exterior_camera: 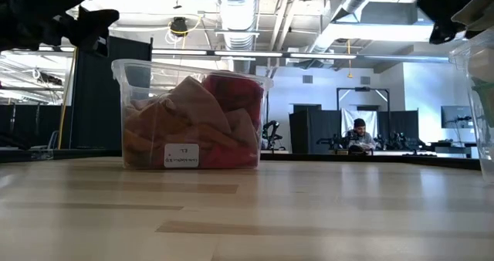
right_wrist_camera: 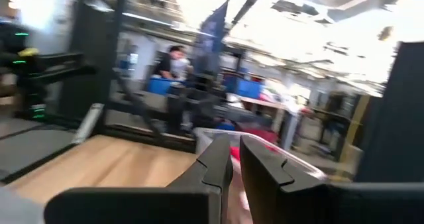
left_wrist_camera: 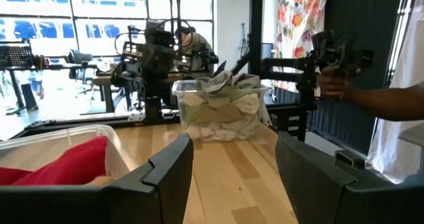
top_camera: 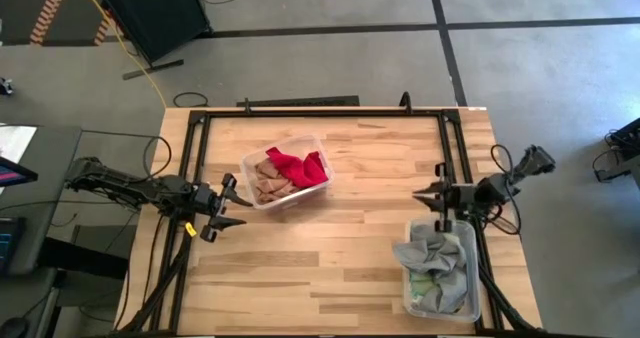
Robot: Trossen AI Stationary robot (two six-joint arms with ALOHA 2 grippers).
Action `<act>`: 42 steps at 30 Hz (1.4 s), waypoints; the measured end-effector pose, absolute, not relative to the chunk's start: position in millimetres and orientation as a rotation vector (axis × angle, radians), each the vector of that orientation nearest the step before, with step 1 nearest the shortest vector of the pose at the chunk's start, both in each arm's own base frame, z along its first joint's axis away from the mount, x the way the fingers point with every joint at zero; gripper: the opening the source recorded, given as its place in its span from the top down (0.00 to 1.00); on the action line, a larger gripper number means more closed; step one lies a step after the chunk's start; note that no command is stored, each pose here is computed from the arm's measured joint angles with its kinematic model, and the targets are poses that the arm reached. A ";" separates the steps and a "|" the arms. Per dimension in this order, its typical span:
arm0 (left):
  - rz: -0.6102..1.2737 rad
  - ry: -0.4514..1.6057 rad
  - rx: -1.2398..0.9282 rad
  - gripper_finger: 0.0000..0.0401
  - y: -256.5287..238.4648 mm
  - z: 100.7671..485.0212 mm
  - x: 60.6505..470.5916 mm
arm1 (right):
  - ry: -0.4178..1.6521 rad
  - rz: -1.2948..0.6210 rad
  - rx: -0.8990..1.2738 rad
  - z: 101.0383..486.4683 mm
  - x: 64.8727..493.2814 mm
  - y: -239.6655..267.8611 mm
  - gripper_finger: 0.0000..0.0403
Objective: Sort towels by color in basket
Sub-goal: Return to Home Position
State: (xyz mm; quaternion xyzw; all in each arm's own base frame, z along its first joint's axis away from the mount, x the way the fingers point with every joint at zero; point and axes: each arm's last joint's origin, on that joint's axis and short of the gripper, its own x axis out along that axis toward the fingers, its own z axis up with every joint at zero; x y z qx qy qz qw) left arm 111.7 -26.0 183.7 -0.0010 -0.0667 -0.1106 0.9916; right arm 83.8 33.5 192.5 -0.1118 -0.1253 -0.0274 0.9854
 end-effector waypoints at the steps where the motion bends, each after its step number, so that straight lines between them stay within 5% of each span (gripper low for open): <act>1: -0.222 -0.133 -0.001 0.49 -26.0 183.6 111.7 | -0.249 -0.084 -0.214 192.5 84.8 30.8 0.84; 18: -0.220 -0.103 0.004 0.49 -25.9 180.4 112.0 | -0.123 -0.677 -0.234 190.7 87.6 -10.8 0.84; 28: -0.215 -0.095 0.007 0.49 -25.9 179.4 112.1 | 0.006 -0.083 0.005 169.2 97.5 -3.3 0.84; 42: -0.063 -0.114 0.116 0.49 -21.4 181.1 112.6 | 0.016 -0.058 0.027 168.2 97.2 -5.5 0.84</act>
